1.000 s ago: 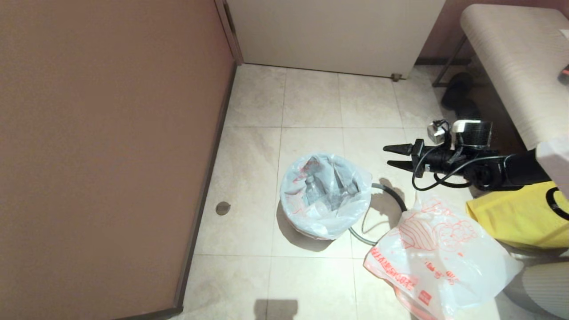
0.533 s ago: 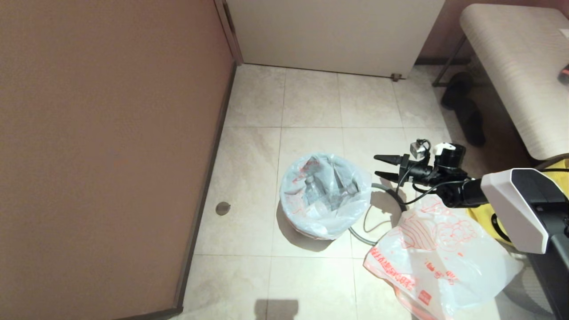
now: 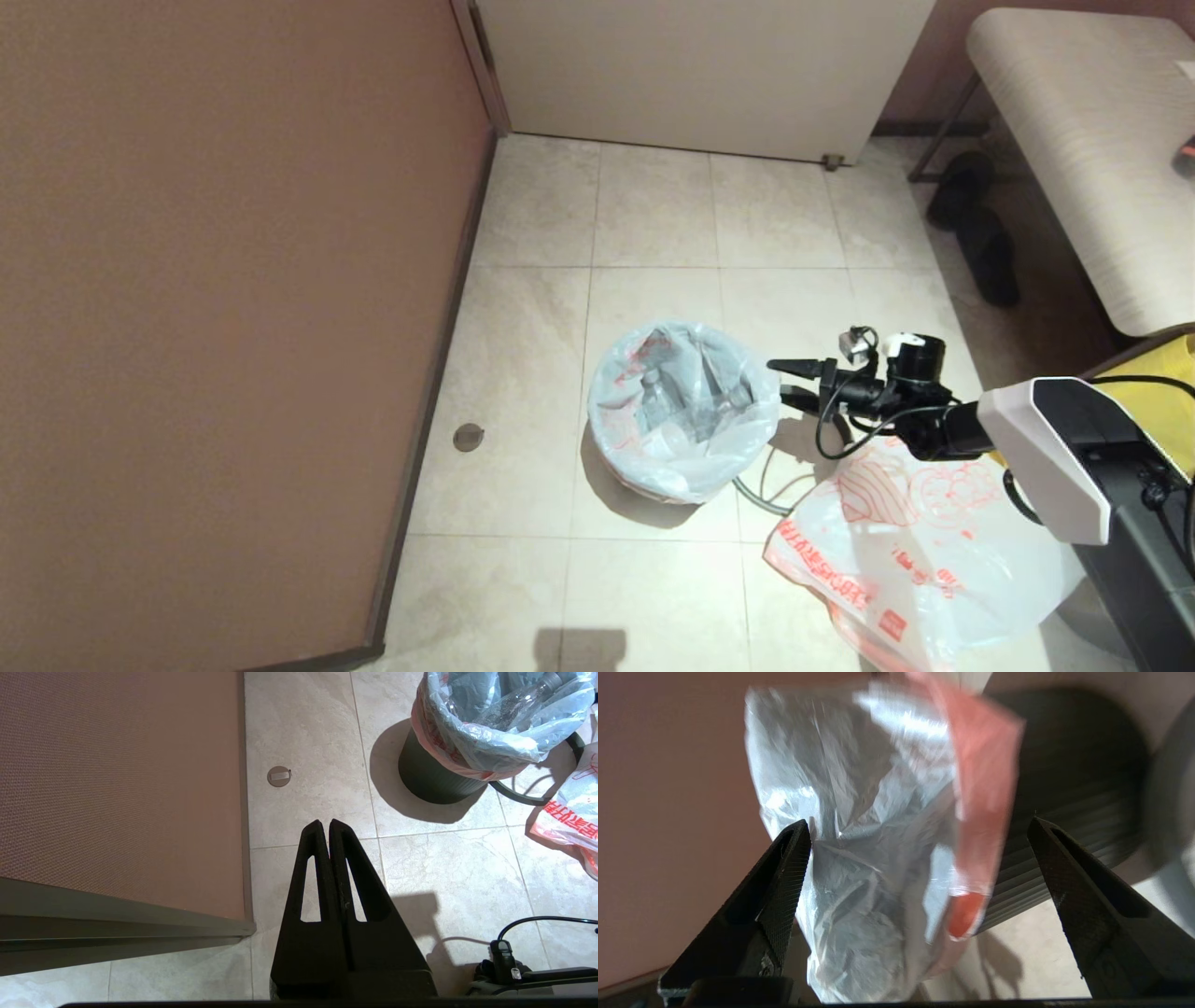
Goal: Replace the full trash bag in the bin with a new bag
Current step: Place the trash bag on the floor
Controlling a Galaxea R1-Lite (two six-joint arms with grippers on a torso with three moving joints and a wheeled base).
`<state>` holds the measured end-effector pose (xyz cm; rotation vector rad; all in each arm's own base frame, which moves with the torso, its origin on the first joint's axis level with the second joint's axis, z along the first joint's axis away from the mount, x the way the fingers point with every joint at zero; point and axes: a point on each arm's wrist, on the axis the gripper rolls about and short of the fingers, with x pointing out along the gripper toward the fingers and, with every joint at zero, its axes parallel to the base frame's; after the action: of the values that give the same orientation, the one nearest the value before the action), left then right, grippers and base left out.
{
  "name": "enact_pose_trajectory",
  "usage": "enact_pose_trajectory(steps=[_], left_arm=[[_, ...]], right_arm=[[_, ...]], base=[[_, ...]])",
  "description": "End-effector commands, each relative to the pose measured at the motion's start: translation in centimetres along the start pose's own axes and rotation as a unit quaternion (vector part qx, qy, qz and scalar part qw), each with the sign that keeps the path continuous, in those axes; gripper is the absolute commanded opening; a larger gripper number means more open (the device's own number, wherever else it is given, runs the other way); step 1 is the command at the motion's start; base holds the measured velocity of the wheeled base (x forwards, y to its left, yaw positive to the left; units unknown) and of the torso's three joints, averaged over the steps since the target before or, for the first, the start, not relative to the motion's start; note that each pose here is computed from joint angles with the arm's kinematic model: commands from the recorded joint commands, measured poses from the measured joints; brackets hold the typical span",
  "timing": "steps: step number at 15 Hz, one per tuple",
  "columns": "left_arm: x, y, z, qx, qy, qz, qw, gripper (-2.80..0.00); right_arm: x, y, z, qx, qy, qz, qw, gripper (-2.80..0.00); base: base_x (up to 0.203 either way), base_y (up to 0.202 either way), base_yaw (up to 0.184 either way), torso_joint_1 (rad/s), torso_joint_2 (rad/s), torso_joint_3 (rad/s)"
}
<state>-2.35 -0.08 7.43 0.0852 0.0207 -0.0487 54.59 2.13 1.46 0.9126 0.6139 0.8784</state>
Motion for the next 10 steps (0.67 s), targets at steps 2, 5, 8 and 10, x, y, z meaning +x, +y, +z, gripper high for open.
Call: enact_pose_trajectory(steps=[2,5,8,10], left_arm=[[0.0,0.0,0.0,0.000,0.000,0.000,1.0000,-2.80],[0.0,0.0,0.0,0.000,0.001,0.000,1.0000,-2.80],[0.0,0.0,0.0,0.000,0.001,-0.001,1.0000,-2.80],[0.0,0.0,0.0,0.000,0.001,-0.001,1.0000,-2.80]], right_arm=[[2.1,0.8,-1.2,0.028,0.026,0.009,0.999,0.00],[2.0,3.3,0.1,0.032,0.000,0.052,0.998,0.00],[-0.5,5.5,2.2,0.042,-0.047,0.132,0.989,0.00],[-2.1,7.1,2.8,0.071,-0.056,0.183,0.979,0.00]], base=[[0.000,0.000,0.000,0.000,0.00,0.000],[0.000,0.000,0.000,0.000,0.00,0.000],[0.000,0.000,0.000,0.000,0.00,0.000],[0.000,0.000,0.000,0.000,0.00,0.000]])
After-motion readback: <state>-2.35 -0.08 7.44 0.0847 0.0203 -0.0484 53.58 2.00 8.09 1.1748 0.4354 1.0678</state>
